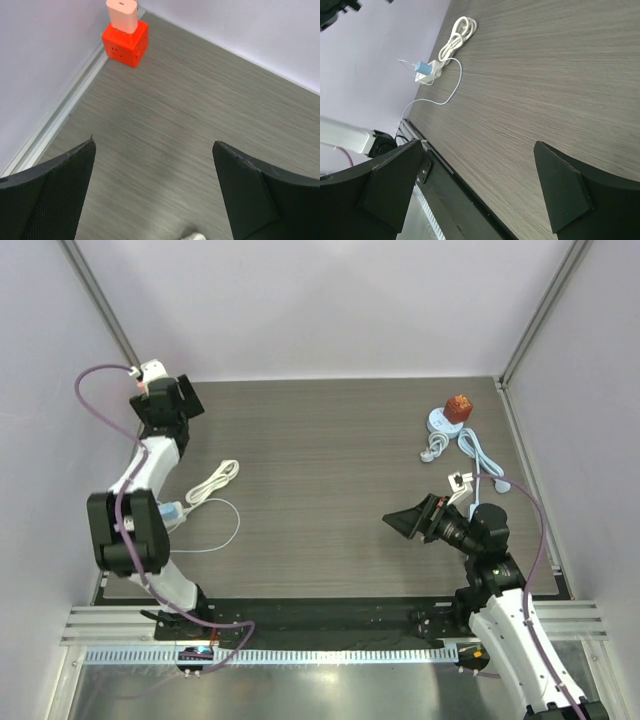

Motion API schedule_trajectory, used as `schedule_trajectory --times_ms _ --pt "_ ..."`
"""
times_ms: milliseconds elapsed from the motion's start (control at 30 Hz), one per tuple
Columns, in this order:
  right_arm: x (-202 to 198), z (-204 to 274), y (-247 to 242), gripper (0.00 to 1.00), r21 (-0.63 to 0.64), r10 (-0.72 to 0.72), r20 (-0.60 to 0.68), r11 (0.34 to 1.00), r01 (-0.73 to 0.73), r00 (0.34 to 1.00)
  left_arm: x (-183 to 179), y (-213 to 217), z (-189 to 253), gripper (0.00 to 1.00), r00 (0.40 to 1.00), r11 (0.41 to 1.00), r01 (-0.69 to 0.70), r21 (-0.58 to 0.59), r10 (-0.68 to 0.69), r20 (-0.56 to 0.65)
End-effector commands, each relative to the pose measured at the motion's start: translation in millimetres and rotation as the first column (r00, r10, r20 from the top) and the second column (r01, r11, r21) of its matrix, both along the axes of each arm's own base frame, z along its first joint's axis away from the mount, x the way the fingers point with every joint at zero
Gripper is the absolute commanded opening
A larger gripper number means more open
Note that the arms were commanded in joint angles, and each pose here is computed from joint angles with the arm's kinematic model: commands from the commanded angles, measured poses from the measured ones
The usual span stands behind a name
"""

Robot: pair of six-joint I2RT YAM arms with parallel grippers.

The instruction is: Pull the plug off the socket

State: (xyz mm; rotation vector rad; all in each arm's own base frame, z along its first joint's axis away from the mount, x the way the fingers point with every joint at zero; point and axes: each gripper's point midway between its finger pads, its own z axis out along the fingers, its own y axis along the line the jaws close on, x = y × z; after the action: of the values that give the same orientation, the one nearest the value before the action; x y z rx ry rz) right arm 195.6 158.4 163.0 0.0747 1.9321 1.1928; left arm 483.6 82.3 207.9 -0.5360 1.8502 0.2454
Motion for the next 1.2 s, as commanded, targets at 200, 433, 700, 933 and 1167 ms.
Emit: schedule_trajectory --times_ms 200,433,700,933,1167 --pt "16.2 61.2 7.5 1.00 -0.064 0.063 0.172 0.997 -0.053 0.983 83.6 72.6 -1.1 1.00 0.984 0.984 0.179 -0.007 -0.179 0.022" --pt "28.3 72.1 11.9 1.00 -0.072 0.085 0.151 0.995 -0.075 0.985 107.1 107.4 -55.7 1.00 0.985 0.987 0.155 0.028 -0.153 -0.077" --pt "31.6 72.2 13.5 1.00 -0.068 0.093 0.129 0.994 -0.085 0.987 135.7 113.4 -70.7 0.96 0.987 0.988 0.153 0.002 -0.152 -0.044" --pt "36.7 78.3 11.4 1.00 -0.068 0.073 0.140 0.996 -0.064 0.987 148.2 129.3 -74.1 0.91 0.998 0.998 0.062 -0.014 -0.062 0.016" --pt "37.2 78.5 13.1 1.00 -0.063 0.090 0.129 0.995 -0.083 0.988 160.1 123.9 -75.3 0.91 0.991 0.993 0.118 0.006 -0.118 0.068"
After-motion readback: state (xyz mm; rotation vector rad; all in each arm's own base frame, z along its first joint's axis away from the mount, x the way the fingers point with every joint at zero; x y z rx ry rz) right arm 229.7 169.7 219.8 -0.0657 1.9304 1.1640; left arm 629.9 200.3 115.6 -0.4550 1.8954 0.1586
